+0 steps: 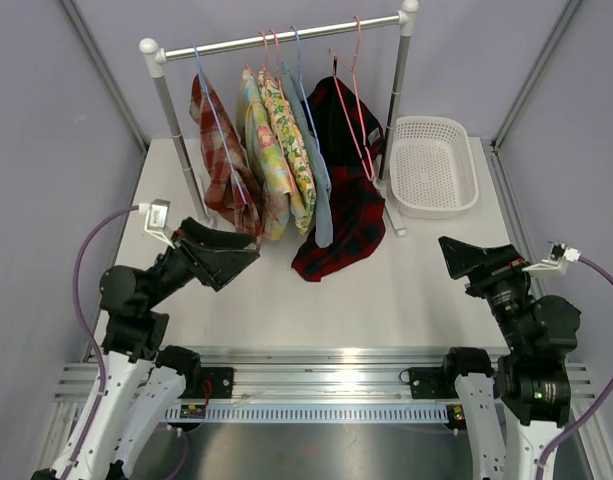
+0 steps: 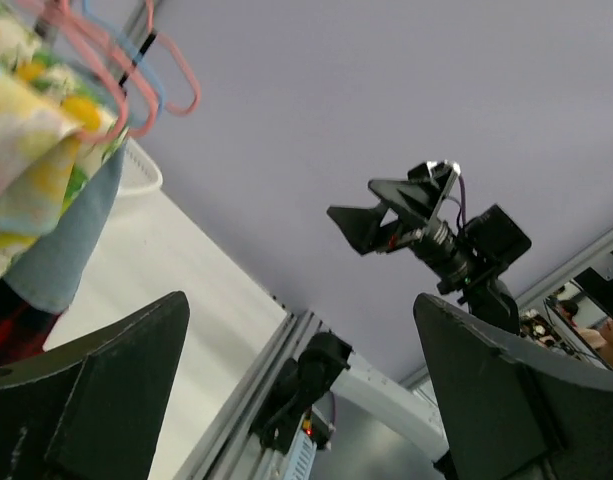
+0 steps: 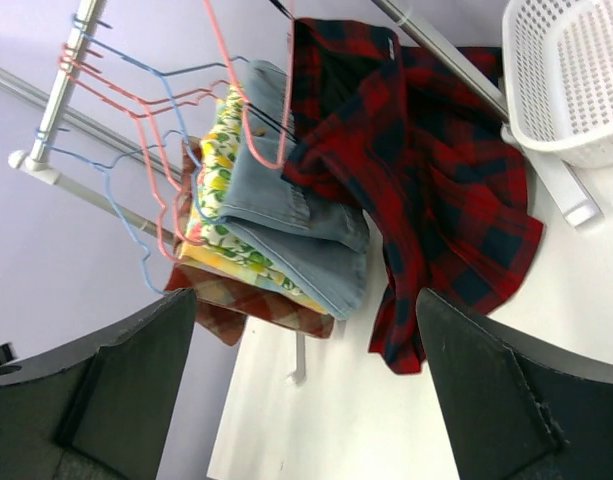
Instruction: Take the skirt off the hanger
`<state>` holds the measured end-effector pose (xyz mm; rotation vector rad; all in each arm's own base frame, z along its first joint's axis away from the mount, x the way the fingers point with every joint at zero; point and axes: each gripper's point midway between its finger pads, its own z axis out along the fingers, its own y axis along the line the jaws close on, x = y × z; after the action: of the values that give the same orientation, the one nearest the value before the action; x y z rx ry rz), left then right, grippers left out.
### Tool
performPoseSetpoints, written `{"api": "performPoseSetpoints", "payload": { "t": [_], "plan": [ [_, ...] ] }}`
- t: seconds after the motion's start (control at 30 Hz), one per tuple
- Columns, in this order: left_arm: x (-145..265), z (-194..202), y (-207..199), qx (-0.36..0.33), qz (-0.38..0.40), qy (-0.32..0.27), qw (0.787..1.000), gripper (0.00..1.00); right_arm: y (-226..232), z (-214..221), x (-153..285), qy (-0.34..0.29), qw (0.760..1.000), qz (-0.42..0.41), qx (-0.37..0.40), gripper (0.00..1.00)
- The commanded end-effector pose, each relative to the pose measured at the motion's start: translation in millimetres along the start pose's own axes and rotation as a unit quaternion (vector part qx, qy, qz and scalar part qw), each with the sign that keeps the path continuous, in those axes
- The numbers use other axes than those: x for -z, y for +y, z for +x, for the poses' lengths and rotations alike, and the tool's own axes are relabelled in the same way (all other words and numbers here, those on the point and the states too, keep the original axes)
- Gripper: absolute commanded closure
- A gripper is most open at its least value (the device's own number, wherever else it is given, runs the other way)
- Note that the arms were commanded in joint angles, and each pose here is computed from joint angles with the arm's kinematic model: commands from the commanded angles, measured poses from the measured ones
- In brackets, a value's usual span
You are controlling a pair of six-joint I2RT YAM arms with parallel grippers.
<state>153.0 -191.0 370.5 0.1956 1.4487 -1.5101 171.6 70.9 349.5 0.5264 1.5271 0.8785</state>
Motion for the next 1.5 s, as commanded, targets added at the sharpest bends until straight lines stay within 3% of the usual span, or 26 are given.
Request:
{"api": "performPoseSetpoints", "payload": {
  "t": [0.0, 0.07, 0.1, 0.13, 0.23, 0.33, 0.37, 0.53, 0.57, 0.63, 0.67, 0.7, 0.73, 0.77, 0.8, 0.87, 0.93, 1.13, 1.47],
  "plan": [
    [18, -29, -51, -0.065, -0.011, -0.036, 0.997, 0.01, -4, 4, 8, 0.008, 1.0, 0.02, -0.007, 0.0],
    [27, -28, -52, -0.038, -0.016, -0.063, 0.997, 0.01, -11, 10, 3, 0.016, 0.999, 0.03, -0.034, 0.01],
    [32, -34, -64, -0.054, 0.019, -0.102, 0.993, 0.01, -12, 11, 1, 0.019, 0.999, 0.027, -0.038, 0.0],
    [30, -31, -49, -0.037, 0.01, -0.107, 0.993, 0.01, -14, 13, -2, 0.021, 0.999, 0.026, -0.042, 0.01],
    [16, -26, -1, -0.02, -0.116, -0.037, 0.992, 0.01, -23, 17, -9, 0.021, 0.997, 0.033, -0.062, 0.0],
    [14, -53, 7, -0.065, -0.219, 0.003, 0.974, 0.01, -24, 18, -16, 0.031, 0.998, 0.031, -0.041, 0.0],
    [20, -80, -6, -0.108, -0.247, -0.024, 0.963, 0.01, -25, 16, -21, 0.038, 0.998, 0.033, -0.022, 0.01],
    [-8, -143, -20, -0.151, -0.281, -0.042, 0.947, 0.01, -19, -5, -41, 0.045, 0.997, 0.055, 0.038, 0.0],
    [-27, -147, 0, -0.14, -0.302, -0.027, 0.943, 0.01, -10, -19, -45, 0.041, 0.995, 0.058, 0.068, 0.01],
    [-48, -167, -17, -0.166, -0.299, -0.045, 0.939, 0.01, -13, -34, -47, 0.031, 0.991, 0.089, 0.098, 0.02],
    [-78, -153, 9, -0.187, -0.342, -0.011, 0.921, 0.01, -13, -50, -47, 0.019, 0.985, 0.113, 0.126, 0.02],
    [-94, -151, 7, -0.205, -0.346, -0.003, 0.916, 0.01, -13, -56, -48, 0.016, 0.982, 0.123, 0.14, 0.01],
    [-111, -172, -22, -0.222, -0.326, -0.03, 0.918, 0.01, -12, -62, -47, 0.011, 0.98, 0.131, 0.152, 0.01],
    [-128, -160, -26, -0.238, -0.321, -0.004, 0.917, 0.01, -10, -70, -48, 0.006, 0.976, 0.137, 0.171, 0.01],
    [-164, -145, -1, -0.246, -0.342, 0.021, 0.907, 0.01, -15, -73, -47, 0.002, 0.972, 0.152, 0.176, 0.01],
    [-189, -159, -27, -0.255, -0.31, -0.009, 0.916, 0.01, -18, -75, -44, -0.003, 0.97, 0.16, 0.183, 0.01],
    [-225, -151, -13, -0.265, -0.307, -0.02, 0.914, 0.01, -24, -67, -41, -0.003, 0.972, 0.16, 0.172, 0.01],
    [-280, -133, 25, -0.283, -0.313, -0.049, 0.905, 0.01, -44, -35, -38, 0.031, 0.978, 0.153, 0.142, 0.02],
    [-312, -133, 77, -0.298, -0.345, -0.084, 0.886, 0.01, -64, -21, -29, 0.049, 0.969, 0.18, 0.162, 0.02]
  ]
}}
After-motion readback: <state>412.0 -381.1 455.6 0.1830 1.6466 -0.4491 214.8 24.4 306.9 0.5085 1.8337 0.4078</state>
